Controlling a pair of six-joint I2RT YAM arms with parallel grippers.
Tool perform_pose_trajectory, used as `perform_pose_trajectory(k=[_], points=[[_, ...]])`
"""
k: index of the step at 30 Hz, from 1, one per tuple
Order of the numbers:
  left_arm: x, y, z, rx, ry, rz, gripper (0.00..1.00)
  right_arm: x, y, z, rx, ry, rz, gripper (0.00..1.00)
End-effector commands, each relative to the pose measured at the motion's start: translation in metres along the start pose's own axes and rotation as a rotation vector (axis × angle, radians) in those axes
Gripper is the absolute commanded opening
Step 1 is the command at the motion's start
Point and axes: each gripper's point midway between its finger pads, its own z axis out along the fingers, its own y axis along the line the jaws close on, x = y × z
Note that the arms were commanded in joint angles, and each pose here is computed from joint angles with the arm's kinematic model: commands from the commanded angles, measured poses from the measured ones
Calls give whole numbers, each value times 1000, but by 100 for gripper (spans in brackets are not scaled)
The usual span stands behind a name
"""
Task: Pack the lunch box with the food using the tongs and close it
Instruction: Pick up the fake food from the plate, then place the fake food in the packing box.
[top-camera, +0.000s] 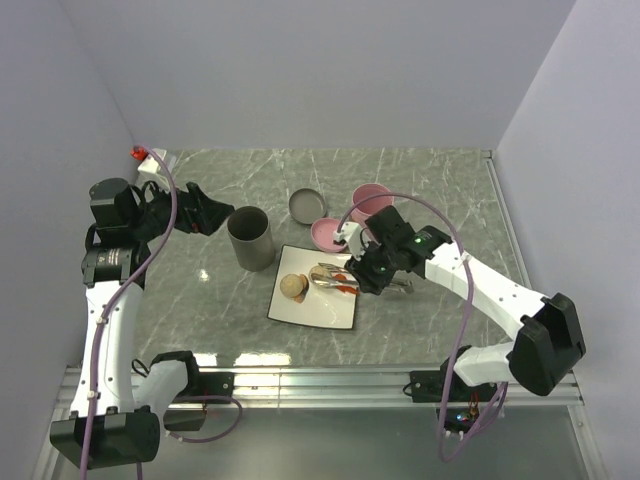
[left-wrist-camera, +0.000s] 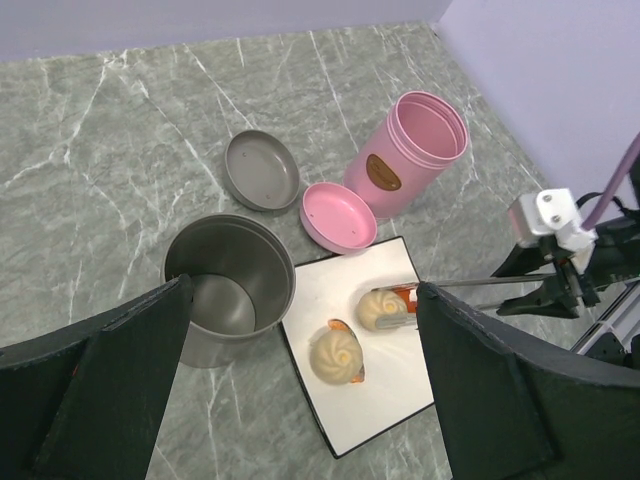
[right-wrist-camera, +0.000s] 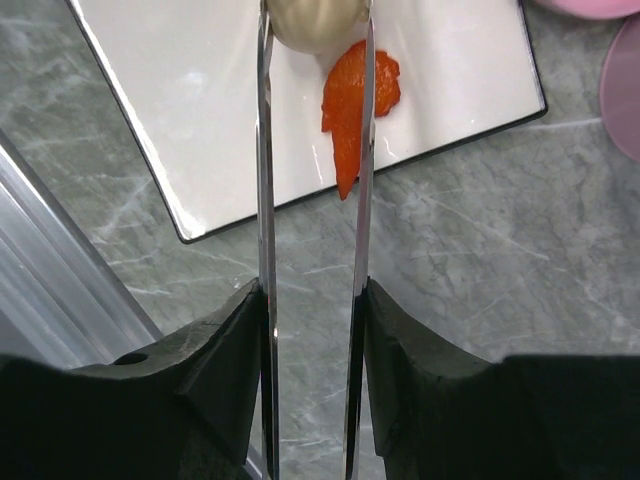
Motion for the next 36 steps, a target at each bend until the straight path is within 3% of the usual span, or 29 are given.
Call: perform_pose_trajectory(k=[1, 11, 19, 25, 36], points=[[-8, -6, -5, 9, -27, 31, 99, -33, 2, -31, 21, -119, -14, 46], [-9, -6, -5, 13, -24, 29, 99, -66, 2, -69, 24, -233, 3, 45], [-7, -9, -4, 38, -9, 43, 99, -86, -59, -146, 127, -394, 152, 45], [-7, -12, -2, 67, -5, 29, 99, -62, -106, -171, 245, -375, 252, 45], [-13, -10, -2, 55, 4, 28, 100, -34, -144, -153, 297, -293, 378, 47]])
